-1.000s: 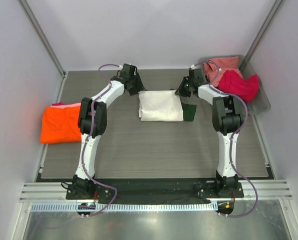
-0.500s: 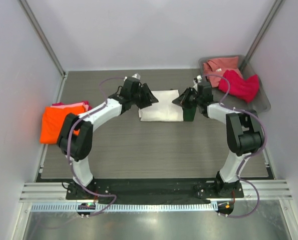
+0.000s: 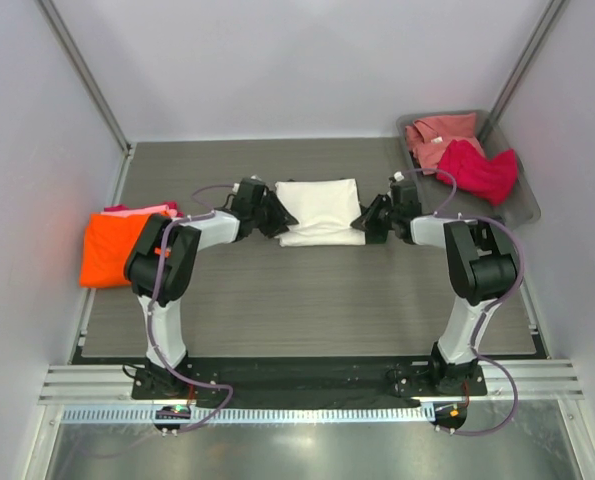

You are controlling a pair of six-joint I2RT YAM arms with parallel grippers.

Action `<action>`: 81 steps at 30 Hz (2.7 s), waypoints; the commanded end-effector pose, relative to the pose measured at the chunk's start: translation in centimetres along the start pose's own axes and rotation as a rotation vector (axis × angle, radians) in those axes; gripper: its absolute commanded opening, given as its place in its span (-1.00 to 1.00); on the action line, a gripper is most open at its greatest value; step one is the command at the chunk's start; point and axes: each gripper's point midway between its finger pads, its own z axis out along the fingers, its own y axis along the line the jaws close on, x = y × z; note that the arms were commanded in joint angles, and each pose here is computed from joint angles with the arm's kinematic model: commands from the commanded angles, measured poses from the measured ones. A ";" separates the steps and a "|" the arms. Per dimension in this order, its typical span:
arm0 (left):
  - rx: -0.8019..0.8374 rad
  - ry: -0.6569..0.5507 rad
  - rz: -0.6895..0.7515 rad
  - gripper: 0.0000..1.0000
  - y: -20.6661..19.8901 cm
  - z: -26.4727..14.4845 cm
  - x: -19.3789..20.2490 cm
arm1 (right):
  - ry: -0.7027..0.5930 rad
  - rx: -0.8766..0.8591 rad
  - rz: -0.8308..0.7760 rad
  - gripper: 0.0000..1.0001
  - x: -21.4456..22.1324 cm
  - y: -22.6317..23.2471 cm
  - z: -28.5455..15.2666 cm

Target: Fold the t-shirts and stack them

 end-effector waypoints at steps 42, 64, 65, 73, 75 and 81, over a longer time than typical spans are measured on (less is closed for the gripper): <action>-0.658 -0.205 0.410 0.55 7.6 -8.7 -7.9 | -0.262 0.032 -0.217 0.39 -0.6 2.3 -12.3; -1.397 -0.214 0.442 0.19 22.1 -18.8 -16.1 | -0.232 -0.001 -0.214 0.36 0.8 2.6 -11.7; -1.414 -0.199 0.428 0.10 23.0 -18.9 -16.1 | -0.228 0.000 -0.214 0.37 0.9 2.6 -11.6; -1.380 -0.136 0.369 -0.68 25.4 -17.3 -15.6 | -0.220 0.017 -0.215 0.33 1.1 2.1 -11.4; -1.339 -0.127 0.354 -1.00 25.0 -16.7 -15.4 | -0.218 0.026 -0.215 0.33 1.1 1.9 -11.3; -1.124 -0.158 0.357 -1.00 20.3 -13.9 -14.1 | -0.234 0.097 -0.211 0.32 0.4 0.9 -11.3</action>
